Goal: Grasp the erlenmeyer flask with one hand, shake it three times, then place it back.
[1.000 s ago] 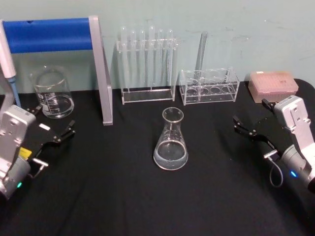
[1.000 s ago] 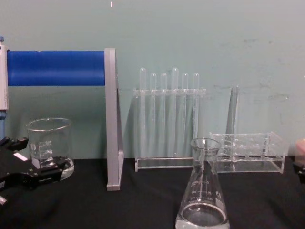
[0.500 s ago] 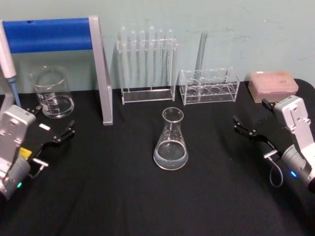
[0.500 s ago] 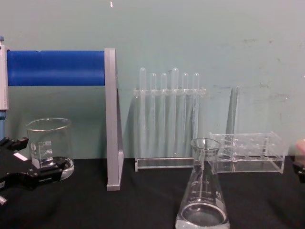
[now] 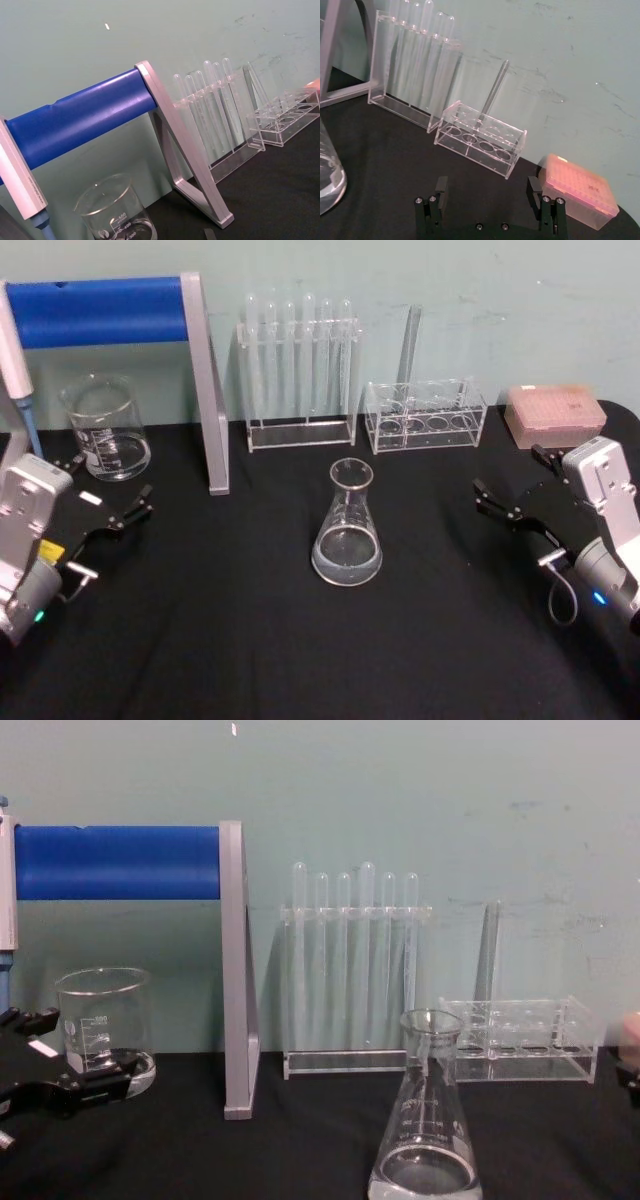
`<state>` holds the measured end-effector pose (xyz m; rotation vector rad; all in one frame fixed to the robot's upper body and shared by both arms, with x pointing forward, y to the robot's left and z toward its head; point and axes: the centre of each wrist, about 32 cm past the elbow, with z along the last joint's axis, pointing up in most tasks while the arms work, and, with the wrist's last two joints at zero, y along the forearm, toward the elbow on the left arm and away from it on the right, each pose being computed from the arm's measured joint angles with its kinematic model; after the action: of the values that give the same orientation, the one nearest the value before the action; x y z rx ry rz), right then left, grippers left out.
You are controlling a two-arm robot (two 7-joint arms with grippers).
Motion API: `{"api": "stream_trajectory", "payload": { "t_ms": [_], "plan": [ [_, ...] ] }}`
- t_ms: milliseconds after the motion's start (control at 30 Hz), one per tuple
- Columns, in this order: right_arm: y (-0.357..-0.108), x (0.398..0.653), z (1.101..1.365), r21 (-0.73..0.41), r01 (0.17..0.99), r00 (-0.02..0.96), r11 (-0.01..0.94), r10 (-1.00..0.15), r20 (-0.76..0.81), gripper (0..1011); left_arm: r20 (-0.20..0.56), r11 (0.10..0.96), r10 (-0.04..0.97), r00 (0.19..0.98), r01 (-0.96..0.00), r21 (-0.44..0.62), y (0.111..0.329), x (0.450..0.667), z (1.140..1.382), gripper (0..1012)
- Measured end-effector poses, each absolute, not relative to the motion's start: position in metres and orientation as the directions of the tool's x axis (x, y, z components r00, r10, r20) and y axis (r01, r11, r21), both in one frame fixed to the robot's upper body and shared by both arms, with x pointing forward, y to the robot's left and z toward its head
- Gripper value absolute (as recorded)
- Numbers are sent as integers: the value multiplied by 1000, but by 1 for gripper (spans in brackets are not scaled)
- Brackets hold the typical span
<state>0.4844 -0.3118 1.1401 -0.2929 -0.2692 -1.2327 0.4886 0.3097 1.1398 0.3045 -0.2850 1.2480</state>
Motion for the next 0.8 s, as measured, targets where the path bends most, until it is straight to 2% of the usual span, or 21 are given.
{"api": "stream_trajectory", "payload": {
  "t_ms": [300, 800],
  "plan": [
    [-314, 470, 1144, -82, 935, 354, 346, -885, 301, 1000, 374, 287, 880, 292, -955, 70, 310, 489, 1140, 1001],
    [-308, 441, 1148, -125, 866, 497, 484, -859, 120, 1000, 374, 287, 880, 292, -955, 70, 310, 489, 1140, 1001]
  ]
}}
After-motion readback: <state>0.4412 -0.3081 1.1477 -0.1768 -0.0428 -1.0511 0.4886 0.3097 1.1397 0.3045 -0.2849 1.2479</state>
